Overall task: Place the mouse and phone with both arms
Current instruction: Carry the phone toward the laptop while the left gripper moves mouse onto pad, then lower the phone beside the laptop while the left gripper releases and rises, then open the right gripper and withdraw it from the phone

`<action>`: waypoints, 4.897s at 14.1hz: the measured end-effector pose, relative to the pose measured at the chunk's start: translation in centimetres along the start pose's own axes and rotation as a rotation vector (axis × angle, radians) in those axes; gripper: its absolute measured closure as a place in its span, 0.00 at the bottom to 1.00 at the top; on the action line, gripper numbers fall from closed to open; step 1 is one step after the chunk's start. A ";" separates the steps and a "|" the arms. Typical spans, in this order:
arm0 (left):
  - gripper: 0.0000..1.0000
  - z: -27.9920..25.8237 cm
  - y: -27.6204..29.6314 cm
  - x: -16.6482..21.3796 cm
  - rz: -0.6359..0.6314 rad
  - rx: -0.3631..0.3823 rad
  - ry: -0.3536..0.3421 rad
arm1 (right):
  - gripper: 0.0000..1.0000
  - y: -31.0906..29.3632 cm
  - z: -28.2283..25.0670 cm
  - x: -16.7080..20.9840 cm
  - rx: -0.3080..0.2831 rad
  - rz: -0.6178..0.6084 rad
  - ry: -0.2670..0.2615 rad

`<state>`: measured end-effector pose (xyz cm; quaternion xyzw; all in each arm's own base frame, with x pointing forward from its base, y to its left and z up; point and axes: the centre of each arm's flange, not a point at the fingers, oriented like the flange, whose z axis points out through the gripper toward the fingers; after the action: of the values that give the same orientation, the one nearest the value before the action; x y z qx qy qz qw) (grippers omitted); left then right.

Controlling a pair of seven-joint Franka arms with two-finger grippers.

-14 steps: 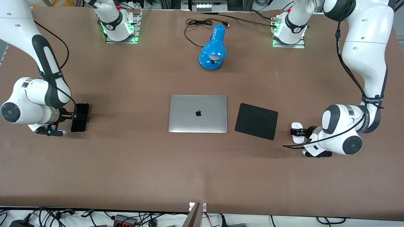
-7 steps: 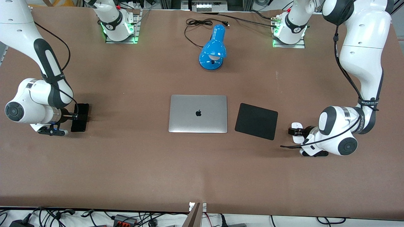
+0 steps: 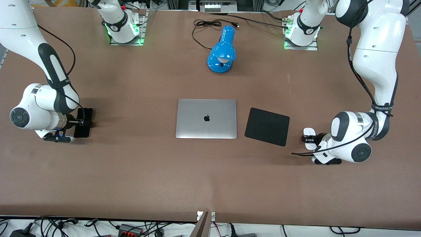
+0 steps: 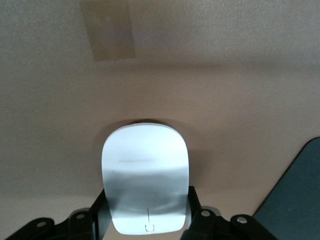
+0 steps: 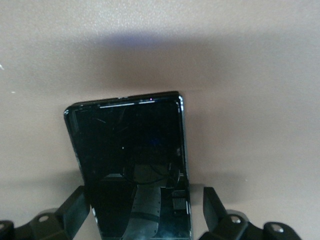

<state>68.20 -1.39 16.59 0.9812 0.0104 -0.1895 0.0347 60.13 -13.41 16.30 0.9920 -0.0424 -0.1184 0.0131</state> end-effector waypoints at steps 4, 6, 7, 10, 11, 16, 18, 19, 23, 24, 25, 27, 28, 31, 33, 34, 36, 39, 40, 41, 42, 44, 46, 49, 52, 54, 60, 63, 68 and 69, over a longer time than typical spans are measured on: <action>0.38 -0.9 2.1 -0.6 0.030 -0.009 -0.046 | 0.00 -0.1 0.1 0.0 0.000 -0.001 0.001; 0.38 -1.8 5.0 -1.4 0.063 -0.020 -0.072 | 0.06 -0.1 0.0 0.0 0.001 -0.004 0.002; 0.38 -2.0 6.7 -1.7 0.075 -0.031 -0.079 | 0.06 -0.1 0.0 0.0 0.001 -0.004 0.002; 0.38 -1.7 10.9 -2.6 0.070 -0.045 -0.096 | 0.19 -0.2 -0.4 0.0 0.001 -0.006 0.000; 0.38 -1.4 12.4 -3.0 0.064 -0.040 -0.102 | 0.20 -0.2 -0.4 0.0 0.001 -0.008 0.000; 0.38 0.6 16.1 -3.9 0.082 -0.014 -0.130 | 0.21 -2.8 -2.7 -0.1 0.015 -0.097 -0.012; 0.38 1.1 17.0 -4.0 0.093 -0.012 -0.126 | 0.21 -5.4 -5.8 -0.2 0.022 -0.143 0.021; 0.38 1.3 17.3 -3.9 0.097 -0.014 -0.113 | 0.21 -7.2 -7.0 -0.2 0.029 -0.171 0.034; 0.25 2.3 18.0 -3.7 0.102 -0.022 -0.104 | 0.21 -16.5 -7.7 -0.6 0.065 -0.249 0.047; 0.16 2.3 18.1 -3.7 0.102 -0.022 -0.105 | 0.21 -19.2 -7.7 -0.7 0.064 -0.243 0.048; 0.06 2.1 18.0 -3.6 0.100 -0.023 -0.102 | 0.21 -21.8 -7.7 -0.8 0.061 -0.225 0.051; 0.00 0.8 17.0 -3.6 0.084 -0.024 -0.105 | 0.21 -26.5 -7.6 -1.3 0.055 -0.151 0.050; 0.00 -0.6 15.8 -3.7 0.069 -0.024 -0.118 | 0.21 -28.6 -7.3 -1.8 0.051 -0.117 0.047; 0.00 -7.0 10.2 -4.5 0.053 -0.037 -0.145 | 0.21 -33.5 -6.3 -3.2 0.044 -0.055 0.047; 0.00 -12.2 8.6 -6.2 0.077 -0.038 -0.115 | 0.21 -36.5 -5.1 -4.2 0.045 -0.044 0.053; 0.00 -14.8 8.8 -7.6 0.083 -0.027 -0.100 | 0.21 -37.8 -4.4 -4.6 0.047 -0.038 0.056; 0.00 -18.9 10.0 -10.9 0.101 0.001 -0.095 | 0.21 -39.4 -2.8 -5.1 0.048 -0.039 0.052; 0.00 -23.6 11.0 -15.2 0.092 0.038 -0.085 | 0.21 -39.9 -2.1 -5.3 0.046 -0.046 0.047; 0.00 -25.0 11.3 -16.6 0.082 0.049 -0.070 | 0.21 -39.9 -2.0 -5.3 0.046 -0.046 0.047; 0.00 -26.3 11.4 -18.1 0.075 0.059 -0.053 | 0.21 -40.0 -1.9 -5.3 0.047 -0.049 0.049; 0.00 -27.2 11.6 -19.4 0.071 0.067 -0.038 | 0.21 -40.3 -1.7 -5.4 0.047 -0.055 0.050; 0.00 -28.4 11.7 -21.7 0.059 0.081 -0.006 | 0.21 -41.1 -1.4 -5.8 0.044 -0.070 0.049; 0.00 -28.0 11.6 -23.3 0.046 0.081 0.053 | 0.21 -41.4 -1.3 -6.0 0.043 -0.078 0.048; 0.00 -25.3 11.8 -25.0 0.036 0.081 0.156 | 0.08 -41.4 -1.9 -5.6 0.048 -0.075 0.061; 0.00 -27.1 9.6 -25.7 -0.007 0.070 0.221 | 0.00 -41.4 -6.9 -4.6 0.045 -0.073 0.084; 0.00 -29.7 7.5 -26.3 -0.046 0.056 0.264 | 0.00 -40.9 -13.1 -4.5 0.034 -0.066 0.102; 0.00 -34.1 7.8 -28.1 -0.034 0.048 0.310 | 0.00 -32.4 -28.0 -3.7 0.044 0.030 0.170; 0.00 -35.9 7.9 -26.9 -0.025 0.024 0.342 | 0.00 -28.0 -30.7 -3.2 0.042 0.020 0.189; 0.00 -35.6 7.0 -25.5 -0.030 0.012 0.276 | 0.00 -17.6 -37.8 -4.3 -0.013 -0.068 0.298; 0.00 -35.7 7.0 -25.5 -0.029 0.013 0.273 | 0.00 -15.7 -38.9 -5.2 -0.025 -0.056 0.292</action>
<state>57.99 -6.00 59.57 0.9978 0.0280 -0.0547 0.0241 65.59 3.32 54.77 0.9992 -0.0110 0.0264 0.0283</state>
